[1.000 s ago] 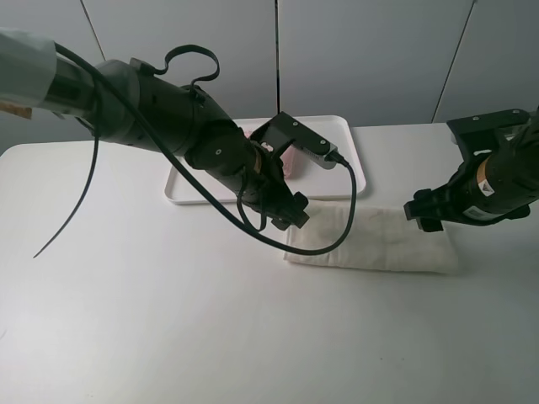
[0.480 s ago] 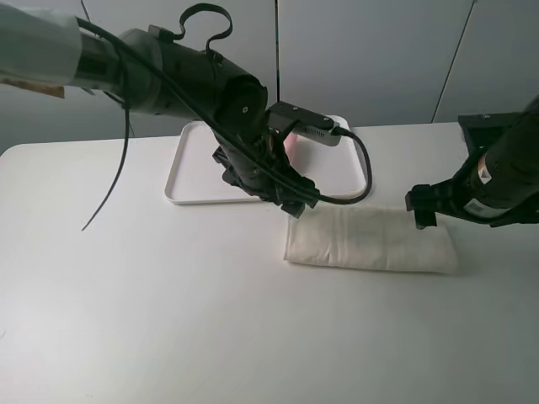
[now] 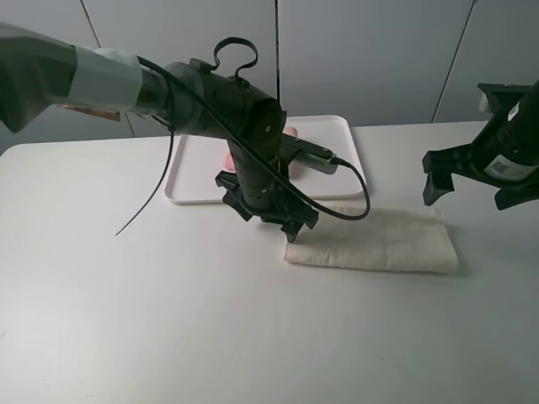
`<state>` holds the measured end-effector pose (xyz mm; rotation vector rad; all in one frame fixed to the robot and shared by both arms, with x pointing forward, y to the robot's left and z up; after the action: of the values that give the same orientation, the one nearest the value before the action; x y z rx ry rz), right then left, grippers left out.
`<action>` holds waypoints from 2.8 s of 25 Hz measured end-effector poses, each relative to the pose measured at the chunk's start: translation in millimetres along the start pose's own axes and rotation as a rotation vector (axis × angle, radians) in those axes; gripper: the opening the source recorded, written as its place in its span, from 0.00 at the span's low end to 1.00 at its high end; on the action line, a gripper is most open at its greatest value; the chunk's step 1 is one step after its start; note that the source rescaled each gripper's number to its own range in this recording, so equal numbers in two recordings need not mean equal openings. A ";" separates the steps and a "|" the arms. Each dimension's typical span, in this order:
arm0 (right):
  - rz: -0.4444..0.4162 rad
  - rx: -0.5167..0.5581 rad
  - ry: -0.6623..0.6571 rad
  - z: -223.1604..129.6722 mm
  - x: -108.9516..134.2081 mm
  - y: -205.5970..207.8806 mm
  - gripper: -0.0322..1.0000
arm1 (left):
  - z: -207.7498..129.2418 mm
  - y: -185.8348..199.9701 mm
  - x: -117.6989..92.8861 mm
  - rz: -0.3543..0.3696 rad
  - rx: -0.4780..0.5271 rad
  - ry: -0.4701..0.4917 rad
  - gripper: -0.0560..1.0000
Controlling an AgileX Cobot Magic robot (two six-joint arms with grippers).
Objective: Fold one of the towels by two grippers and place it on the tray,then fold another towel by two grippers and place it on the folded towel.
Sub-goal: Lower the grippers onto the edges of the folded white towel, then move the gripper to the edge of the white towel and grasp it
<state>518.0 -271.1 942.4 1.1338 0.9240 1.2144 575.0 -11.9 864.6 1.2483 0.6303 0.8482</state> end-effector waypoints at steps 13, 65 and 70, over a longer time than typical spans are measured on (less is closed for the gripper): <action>0.036 0.068 0.007 -3.9 -10.4 -0.3 0.98 | -1.2 -11.6 -1.7 -0.006 0.016 0.061 1.00; 0.082 0.196 0.035 16.7 1.1 -88.5 0.67 | -2.3 -12.1 -1.6 -0.002 0.042 0.047 1.00; 0.079 0.215 0.034 15.1 0.8 -94.7 0.67 | -2.3 -12.1 -1.6 -0.002 0.042 0.045 1.00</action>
<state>553.6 -271.6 853.3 1.3342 1.0636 1.2224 574.7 -13.1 852.2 1.2689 0.6883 0.8674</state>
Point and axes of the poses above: a point on each arm's last joint axis where the gripper is mounted, y pointing back along that axis away from the gripper, x along the wrist's bending axis when the last joint is at zero, z = x × y, the point moved 2 cm from there along -y, pointing out along that axis toward the gripper, and after that the axes turned 2 degrees about -y, right-handed, at the moved point
